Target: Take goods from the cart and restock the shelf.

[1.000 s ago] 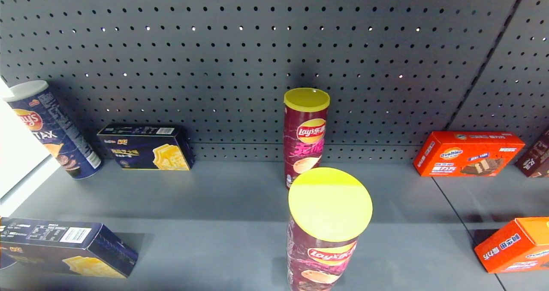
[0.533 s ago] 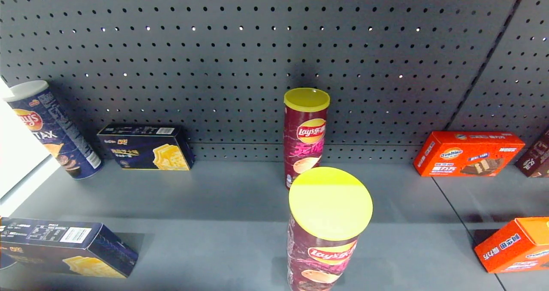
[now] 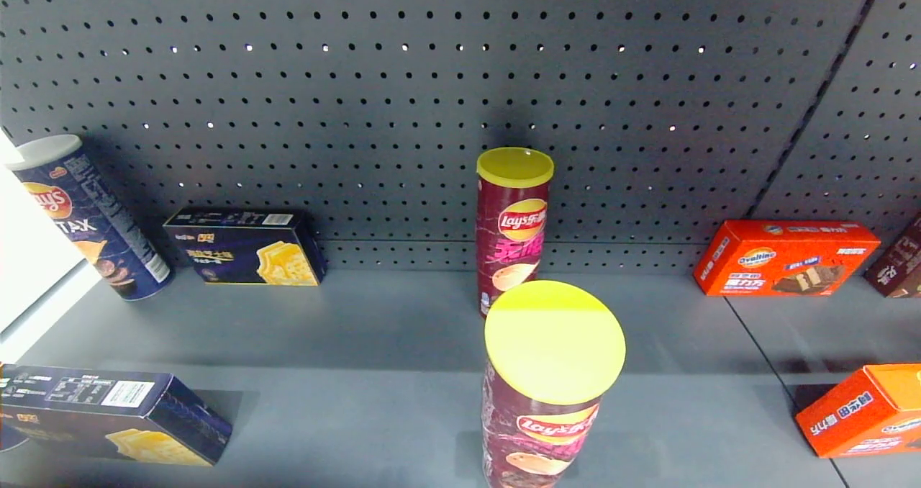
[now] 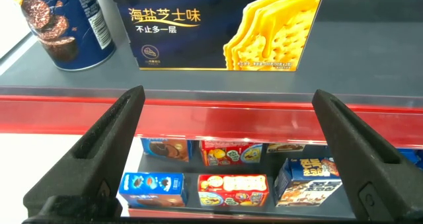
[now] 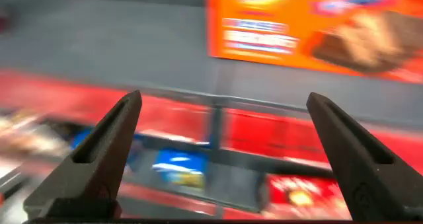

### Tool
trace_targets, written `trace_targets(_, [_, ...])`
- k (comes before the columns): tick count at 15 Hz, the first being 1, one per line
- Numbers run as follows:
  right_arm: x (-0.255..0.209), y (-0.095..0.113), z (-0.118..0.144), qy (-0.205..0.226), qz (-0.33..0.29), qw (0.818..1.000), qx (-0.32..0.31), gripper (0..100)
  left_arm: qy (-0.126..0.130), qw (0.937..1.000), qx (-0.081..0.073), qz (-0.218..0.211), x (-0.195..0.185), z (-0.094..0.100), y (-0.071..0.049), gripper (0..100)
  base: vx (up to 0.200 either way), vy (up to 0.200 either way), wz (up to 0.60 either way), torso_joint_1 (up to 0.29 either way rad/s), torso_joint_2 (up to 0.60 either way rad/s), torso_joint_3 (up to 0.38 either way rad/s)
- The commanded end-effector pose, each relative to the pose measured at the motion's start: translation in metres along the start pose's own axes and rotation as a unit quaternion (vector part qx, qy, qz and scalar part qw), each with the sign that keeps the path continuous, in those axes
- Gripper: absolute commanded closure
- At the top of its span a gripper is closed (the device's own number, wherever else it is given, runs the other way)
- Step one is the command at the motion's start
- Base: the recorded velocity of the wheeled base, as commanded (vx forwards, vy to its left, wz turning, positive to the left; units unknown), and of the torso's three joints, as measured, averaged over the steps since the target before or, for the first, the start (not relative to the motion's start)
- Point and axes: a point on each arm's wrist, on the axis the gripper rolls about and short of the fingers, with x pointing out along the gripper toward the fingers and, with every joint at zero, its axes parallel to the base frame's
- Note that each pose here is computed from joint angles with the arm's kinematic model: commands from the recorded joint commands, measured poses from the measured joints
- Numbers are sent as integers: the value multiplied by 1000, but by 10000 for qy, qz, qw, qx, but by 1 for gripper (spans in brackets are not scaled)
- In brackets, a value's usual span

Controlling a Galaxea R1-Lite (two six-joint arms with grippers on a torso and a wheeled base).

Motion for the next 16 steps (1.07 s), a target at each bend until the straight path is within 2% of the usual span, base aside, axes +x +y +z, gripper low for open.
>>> trace_targets(1, [1,2,0,44,-519,9986,44,0,6,10000,-4,9,0,0,0,0,0,0,0,0,0,0])
trace_targets(3, [-2,4,-1,-151,-1046,9943,137,0,6,10000,-4,1,0,0,0,0,0,0,0,0,0,0])
trace_targets(4, [-6,4,-2,-393,-902,9951,82,0,6,10000,4,1,0,0,0,0,0,0,0,0,0,0])
trace_targets(16, [-6,4,-2,-399,-895,9952,66,0,6,10000,-4,1,0,0,0,0,0,0,0,0,0,0])
